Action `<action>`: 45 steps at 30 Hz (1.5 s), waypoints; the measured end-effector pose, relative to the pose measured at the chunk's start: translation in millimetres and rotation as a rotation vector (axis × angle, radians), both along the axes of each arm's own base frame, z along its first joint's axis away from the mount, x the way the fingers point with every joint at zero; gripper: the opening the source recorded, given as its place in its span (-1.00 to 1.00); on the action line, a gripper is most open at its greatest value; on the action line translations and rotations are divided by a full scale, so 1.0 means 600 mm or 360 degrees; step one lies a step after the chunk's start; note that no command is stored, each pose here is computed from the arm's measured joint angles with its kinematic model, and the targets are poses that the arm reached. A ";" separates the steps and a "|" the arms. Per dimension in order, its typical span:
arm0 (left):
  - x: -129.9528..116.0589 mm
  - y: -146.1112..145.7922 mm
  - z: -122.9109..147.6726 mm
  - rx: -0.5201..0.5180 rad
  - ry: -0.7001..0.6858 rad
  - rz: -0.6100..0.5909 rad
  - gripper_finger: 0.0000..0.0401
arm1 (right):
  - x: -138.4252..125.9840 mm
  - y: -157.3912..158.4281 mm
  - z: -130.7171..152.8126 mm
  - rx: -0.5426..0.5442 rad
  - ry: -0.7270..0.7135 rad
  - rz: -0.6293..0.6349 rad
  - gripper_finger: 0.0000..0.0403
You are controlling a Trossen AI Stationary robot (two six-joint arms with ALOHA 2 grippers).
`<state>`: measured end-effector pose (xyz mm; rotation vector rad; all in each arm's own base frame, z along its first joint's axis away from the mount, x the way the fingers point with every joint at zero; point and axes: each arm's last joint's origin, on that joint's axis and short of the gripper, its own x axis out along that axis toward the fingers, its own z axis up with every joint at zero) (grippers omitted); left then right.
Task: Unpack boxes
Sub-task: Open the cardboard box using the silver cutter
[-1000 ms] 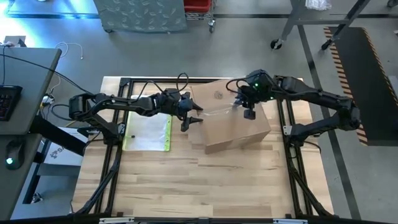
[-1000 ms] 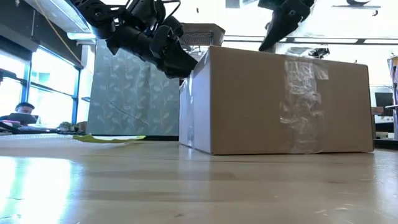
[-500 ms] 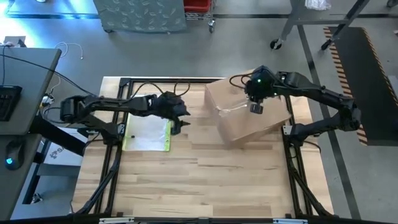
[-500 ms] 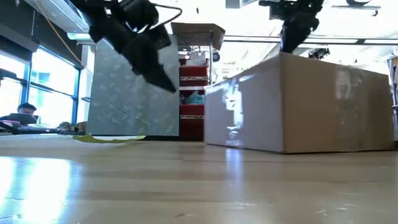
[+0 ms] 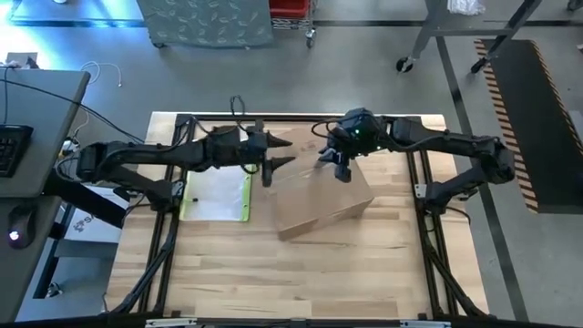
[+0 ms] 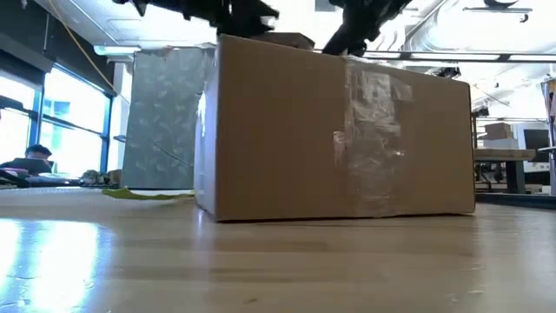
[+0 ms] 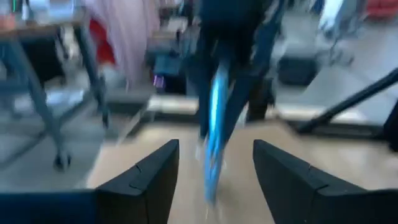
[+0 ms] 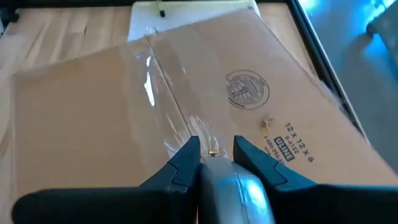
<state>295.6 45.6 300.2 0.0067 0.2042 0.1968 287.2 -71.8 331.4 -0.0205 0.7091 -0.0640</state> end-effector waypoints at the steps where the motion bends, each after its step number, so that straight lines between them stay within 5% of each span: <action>1: 0.005 -0.003 -0.011 -0.0023 0.0051 0.0006 -0.06 | 0.000 0.000 0.001 -0.0015 -0.0004 0.0012 -0.71; 10: 0.013 -0.019 -0.087 0.0091 0.0592 0.0247 -0.06 | -0.009 -0.007 0.003 -0.0126 -0.0001 0.0224 -0.71; 19: -0.010 -0.002 -0.092 0.0428 0.0906 0.0450 -0.06 | -0.002 0.013 0.008 -0.0037 -0.0091 0.0447 -0.71; 24: -0.018 0.002 -0.069 0.0493 0.0798 0.0408 -0.06 | 0.001 0.014 0.011 0.0056 -0.0136 0.0394 -0.71; 33: 0.014 -0.035 -0.038 0.0321 0.0297 -0.0066 -0.06 | 0.006 0.015 0.018 -0.0020 -0.0151 0.0104 -0.71; 45: 0.058 -0.004 -0.109 0.0127 0.0404 -0.0059 0.07 | 0.001 0.024 0.019 0.0039 -0.0125 0.0079 -0.71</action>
